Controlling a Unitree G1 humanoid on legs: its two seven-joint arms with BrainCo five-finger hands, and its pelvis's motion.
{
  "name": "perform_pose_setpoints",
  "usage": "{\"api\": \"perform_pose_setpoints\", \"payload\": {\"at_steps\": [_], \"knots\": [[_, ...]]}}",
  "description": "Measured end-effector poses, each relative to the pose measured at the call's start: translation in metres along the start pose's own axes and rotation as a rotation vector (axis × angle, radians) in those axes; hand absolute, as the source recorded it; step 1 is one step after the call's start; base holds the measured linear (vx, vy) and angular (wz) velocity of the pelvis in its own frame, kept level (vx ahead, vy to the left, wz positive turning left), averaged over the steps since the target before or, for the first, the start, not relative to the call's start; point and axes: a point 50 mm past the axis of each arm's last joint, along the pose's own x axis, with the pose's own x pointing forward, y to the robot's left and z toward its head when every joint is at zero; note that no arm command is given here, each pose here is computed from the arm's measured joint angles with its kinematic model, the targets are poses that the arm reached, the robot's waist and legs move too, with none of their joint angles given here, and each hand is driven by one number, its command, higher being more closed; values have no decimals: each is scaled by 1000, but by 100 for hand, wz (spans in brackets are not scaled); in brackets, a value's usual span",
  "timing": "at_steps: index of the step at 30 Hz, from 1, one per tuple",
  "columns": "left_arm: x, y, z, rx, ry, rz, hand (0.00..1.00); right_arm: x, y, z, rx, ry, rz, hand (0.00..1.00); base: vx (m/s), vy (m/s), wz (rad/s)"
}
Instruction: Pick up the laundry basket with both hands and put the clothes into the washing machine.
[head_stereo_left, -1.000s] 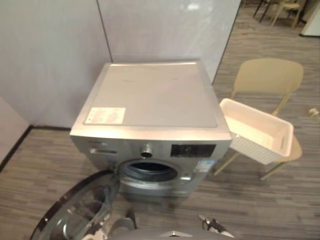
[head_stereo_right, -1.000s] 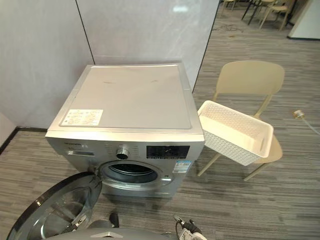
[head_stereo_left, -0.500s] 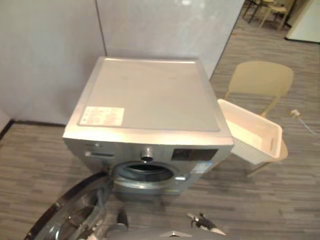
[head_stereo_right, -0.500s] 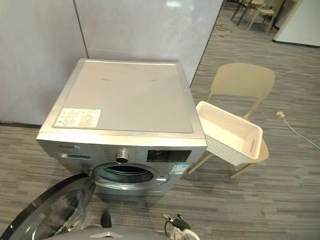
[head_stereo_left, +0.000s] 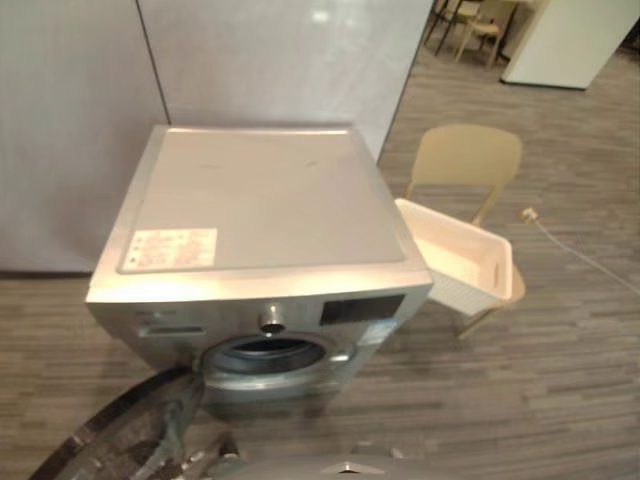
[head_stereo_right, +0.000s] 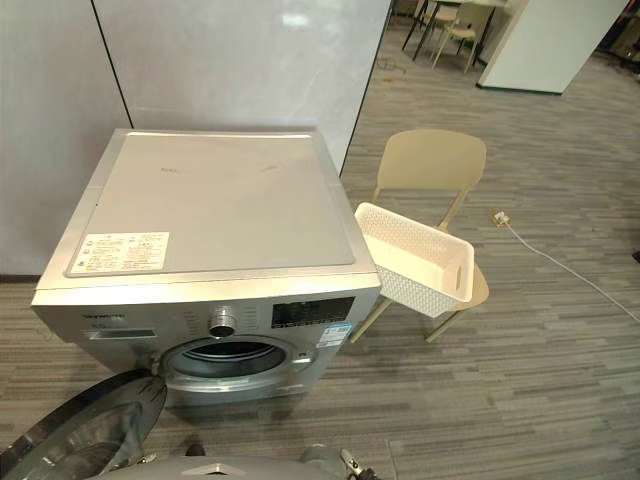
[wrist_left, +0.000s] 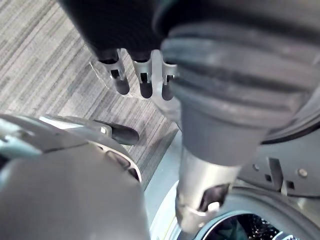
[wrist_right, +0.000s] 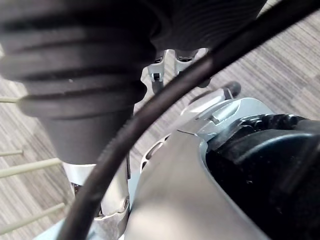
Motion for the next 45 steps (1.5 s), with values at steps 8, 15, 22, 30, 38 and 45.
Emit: {"api": "perform_pose_setpoints", "payload": {"at_steps": [8,15,22,30,38,45], "knots": [[-1,-12,-10,-166,10,-11,0,4,9,30,-82,-75,34,0,28,-238,-14],[0,-40,13,-120,-78,-99,0,5,6,50,-75,-134,20,0,-27,-95,38],[-1,-36,2,-79,-41,-106,0,6,14,41,-27,-109,35,0,15,92,-4],[1,-35,18,26,-80,-108,0,5,41,49,-72,-162,131,0,27,67,-51],[-2,-86,46,131,-174,-251,0,6,30,45,-45,-138,90,0,-38,-11,-33],[0,-61,39,173,-156,-195,0,5,16,33,23,-97,43,0,-76,-310,-19]]}}
